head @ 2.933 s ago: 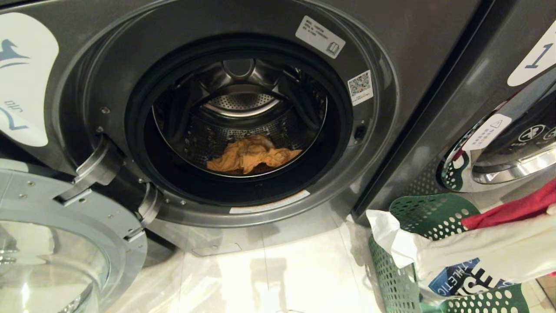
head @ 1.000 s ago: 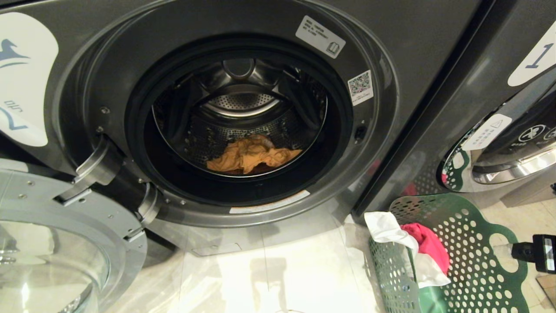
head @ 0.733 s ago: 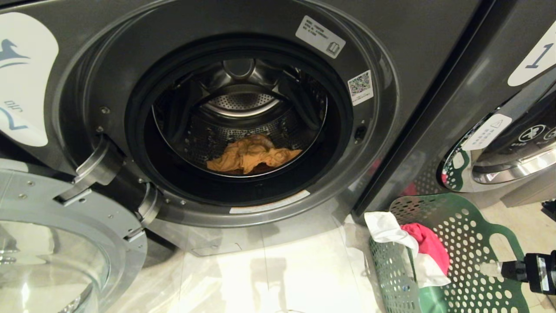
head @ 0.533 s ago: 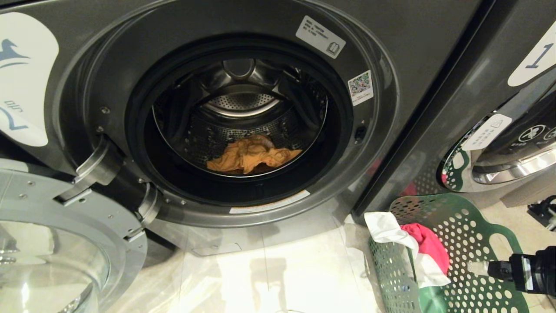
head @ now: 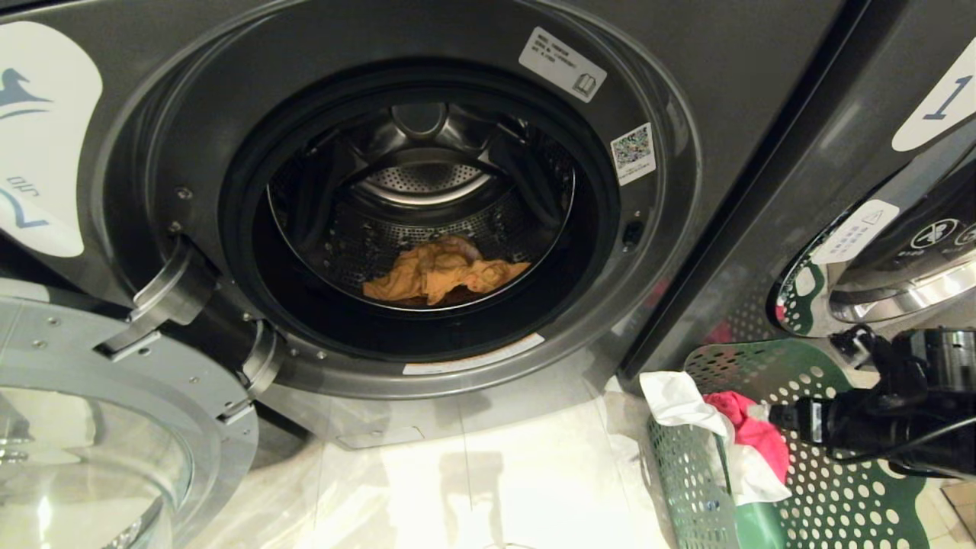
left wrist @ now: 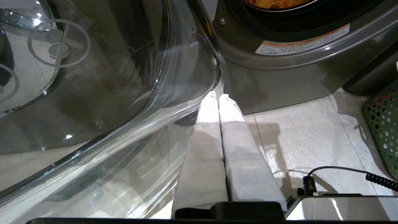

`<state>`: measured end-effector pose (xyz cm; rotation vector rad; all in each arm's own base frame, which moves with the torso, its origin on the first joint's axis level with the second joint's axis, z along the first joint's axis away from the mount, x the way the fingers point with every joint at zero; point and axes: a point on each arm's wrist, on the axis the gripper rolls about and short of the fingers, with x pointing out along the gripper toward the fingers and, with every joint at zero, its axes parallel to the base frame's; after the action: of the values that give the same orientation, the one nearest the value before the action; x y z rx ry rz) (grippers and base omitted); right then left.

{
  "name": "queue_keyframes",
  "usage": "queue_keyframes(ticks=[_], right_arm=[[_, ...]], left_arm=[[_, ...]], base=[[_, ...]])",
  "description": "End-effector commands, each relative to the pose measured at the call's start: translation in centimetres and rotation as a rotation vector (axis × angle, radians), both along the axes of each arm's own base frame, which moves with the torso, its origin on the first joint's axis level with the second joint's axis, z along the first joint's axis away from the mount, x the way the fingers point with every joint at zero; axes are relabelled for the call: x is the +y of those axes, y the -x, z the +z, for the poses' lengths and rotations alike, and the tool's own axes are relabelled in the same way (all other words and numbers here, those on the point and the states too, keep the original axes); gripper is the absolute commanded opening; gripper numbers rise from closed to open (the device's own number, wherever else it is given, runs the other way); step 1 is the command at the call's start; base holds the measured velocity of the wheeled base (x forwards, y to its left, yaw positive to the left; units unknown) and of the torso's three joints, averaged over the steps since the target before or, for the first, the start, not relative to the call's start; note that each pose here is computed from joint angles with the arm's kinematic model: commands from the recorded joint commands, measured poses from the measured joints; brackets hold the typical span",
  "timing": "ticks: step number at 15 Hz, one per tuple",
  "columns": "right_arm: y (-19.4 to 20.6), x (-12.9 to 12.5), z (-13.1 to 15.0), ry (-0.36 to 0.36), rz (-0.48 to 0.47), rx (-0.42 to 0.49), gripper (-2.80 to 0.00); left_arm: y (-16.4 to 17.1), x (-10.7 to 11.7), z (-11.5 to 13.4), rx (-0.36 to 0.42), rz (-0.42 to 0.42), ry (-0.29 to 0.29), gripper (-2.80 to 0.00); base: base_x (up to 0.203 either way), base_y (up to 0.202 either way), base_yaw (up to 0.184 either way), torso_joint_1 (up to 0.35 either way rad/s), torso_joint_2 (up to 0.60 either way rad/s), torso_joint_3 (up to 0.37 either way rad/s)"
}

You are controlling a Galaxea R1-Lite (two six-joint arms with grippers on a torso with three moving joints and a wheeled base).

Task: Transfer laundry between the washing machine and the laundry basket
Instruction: Pick a cloth and place it into the basket

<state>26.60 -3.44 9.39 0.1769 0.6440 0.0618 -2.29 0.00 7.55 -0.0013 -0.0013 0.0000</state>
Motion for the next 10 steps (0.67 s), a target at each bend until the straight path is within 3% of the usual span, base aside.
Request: queue_keyframes(ticks=[1, 5, 10], right_arm=[[-2.2, 0.4, -2.2, -0.022, 0.022, 0.045, 0.0], [-5.1, 1.4, -3.2, -0.077, 0.052, 0.011, 0.0], [-5.3, 2.0, -2.6, -0.1, 0.099, -0.007, 0.0]], left_arm=[[0.0, 0.0, 0.0, 0.001, 0.0, 0.0, -2.8], [0.0, 0.0, 0.0, 0.001, 0.0, 0.0, -2.8], [0.0, 0.0, 0.0, 0.001, 0.0, 0.0, -2.8]], base=[[0.0, 0.0, 0.0, 0.0, 0.0, 0.0], [0.0, 0.0, 0.0, 0.0, 0.0, 0.0], [0.0, 0.0, 0.0, 0.0, 0.0, 0.0]])
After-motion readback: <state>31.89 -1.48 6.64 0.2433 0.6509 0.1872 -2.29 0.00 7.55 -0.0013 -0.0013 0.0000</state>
